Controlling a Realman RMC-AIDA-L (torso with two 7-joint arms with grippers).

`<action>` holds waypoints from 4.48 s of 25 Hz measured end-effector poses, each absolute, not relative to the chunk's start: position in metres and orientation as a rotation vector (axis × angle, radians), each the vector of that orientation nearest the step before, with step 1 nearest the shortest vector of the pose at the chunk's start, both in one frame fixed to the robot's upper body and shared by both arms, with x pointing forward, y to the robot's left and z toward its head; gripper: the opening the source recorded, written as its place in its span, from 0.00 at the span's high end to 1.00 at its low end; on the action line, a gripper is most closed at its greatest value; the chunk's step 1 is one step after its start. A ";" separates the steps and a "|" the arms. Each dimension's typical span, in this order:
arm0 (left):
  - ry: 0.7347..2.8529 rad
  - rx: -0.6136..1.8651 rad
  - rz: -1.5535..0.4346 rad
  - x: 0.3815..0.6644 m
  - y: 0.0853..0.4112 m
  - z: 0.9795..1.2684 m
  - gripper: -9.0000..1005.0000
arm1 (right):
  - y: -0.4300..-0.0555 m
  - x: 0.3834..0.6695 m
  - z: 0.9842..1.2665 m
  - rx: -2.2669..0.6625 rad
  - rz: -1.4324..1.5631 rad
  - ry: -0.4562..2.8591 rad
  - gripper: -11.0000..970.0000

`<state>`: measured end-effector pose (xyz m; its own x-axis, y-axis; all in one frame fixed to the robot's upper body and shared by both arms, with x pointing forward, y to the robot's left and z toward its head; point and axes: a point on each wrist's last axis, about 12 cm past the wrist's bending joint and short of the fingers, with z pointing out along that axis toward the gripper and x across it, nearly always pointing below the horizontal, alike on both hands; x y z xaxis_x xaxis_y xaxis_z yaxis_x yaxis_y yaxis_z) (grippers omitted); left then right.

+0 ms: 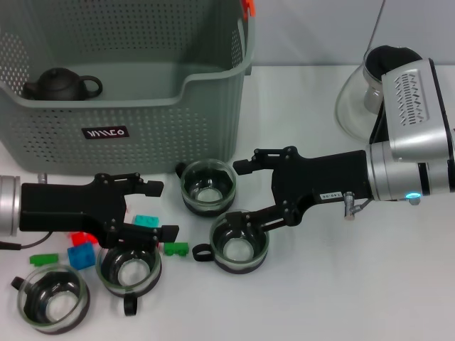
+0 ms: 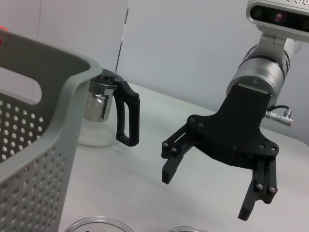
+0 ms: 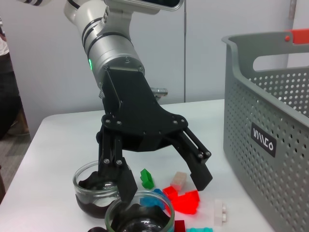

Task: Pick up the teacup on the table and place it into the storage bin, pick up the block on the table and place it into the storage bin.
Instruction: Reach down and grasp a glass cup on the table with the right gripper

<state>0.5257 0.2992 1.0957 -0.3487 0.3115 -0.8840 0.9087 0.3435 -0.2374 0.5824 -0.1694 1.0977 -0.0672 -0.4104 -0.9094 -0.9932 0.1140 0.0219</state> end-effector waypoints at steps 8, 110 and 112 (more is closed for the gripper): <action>1.846 1.072 -0.988 0.525 0.300 1.095 0.07 | -0.170 0.582 1.098 -1.407 0.927 1.598 0.03; 1.871 0.903 -1.042 0.513 0.295 1.070 0.11 | -0.064 0.565 1.115 -2.310 0.370 1.715 0.05; 1.871 0.903 -1.041 0.513 0.295 1.070 0.11 | -0.063 0.565 1.114 -2.311 0.354 1.724 0.09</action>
<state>0.5126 0.2952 1.0701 -0.4294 0.2001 -0.8807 0.8538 0.4078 -0.3236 0.5647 -0.0625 1.1136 0.2764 -0.9026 -0.3301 -0.9597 -0.2777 -0.0441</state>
